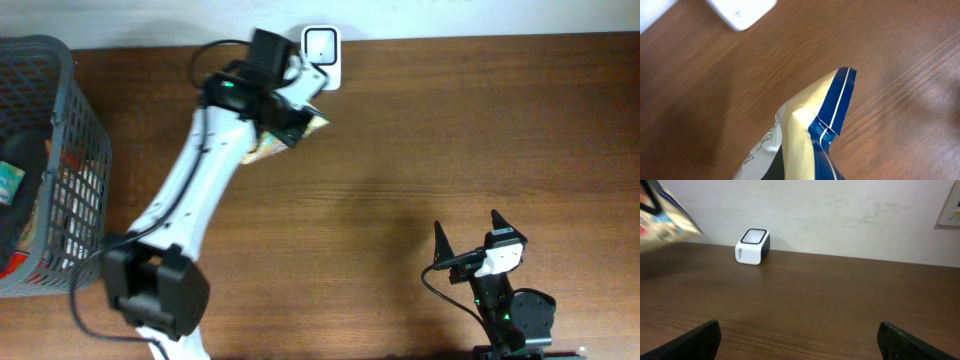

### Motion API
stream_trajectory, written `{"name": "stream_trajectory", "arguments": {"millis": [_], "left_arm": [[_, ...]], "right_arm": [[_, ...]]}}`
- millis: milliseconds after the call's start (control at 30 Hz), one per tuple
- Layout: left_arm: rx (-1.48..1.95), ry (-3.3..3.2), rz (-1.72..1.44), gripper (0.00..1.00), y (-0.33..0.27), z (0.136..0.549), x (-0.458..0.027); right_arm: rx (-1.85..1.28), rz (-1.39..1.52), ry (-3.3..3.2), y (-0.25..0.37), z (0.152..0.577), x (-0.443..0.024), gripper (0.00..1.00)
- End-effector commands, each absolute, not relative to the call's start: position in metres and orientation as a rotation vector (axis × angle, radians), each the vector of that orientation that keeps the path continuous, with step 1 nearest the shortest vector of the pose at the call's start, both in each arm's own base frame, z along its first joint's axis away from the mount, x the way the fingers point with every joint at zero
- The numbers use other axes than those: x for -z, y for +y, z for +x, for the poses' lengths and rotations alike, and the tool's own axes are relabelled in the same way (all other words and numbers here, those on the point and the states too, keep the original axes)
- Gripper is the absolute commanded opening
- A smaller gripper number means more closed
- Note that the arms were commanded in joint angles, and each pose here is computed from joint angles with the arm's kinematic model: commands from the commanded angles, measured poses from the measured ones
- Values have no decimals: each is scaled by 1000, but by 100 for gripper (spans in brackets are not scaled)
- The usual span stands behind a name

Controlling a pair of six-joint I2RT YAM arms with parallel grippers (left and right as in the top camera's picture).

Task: Scan the item barcode
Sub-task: 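Carry the bag with the left gripper and drop it mid-table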

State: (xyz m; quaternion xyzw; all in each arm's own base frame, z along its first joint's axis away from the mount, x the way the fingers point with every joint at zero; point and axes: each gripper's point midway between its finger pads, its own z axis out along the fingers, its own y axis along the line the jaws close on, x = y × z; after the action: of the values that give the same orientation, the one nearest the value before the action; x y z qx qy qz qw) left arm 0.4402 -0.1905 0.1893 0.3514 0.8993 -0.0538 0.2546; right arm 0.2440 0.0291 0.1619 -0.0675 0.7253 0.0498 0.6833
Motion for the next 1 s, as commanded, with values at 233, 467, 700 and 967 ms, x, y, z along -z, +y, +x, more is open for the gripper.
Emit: {"name": "stream_trajectory", "arguments": {"millis": [233, 467, 700, 967], "left_arm": [[220, 2590, 1128, 5, -264, 416, -89], [242, 2471, 1015, 78, -262, 426, -167], [199, 2214, 763, 82, -197, 440, -312], [-32, 2259, 184, 89, -15, 439, -362]], "right_arm": [[-115, -147, 1630, 30, 244, -159, 99], [-115, -147, 1630, 30, 244, -159, 99], [-115, -148, 1630, 30, 244, -159, 99], [-115, -147, 1630, 30, 244, -159, 99]]}}
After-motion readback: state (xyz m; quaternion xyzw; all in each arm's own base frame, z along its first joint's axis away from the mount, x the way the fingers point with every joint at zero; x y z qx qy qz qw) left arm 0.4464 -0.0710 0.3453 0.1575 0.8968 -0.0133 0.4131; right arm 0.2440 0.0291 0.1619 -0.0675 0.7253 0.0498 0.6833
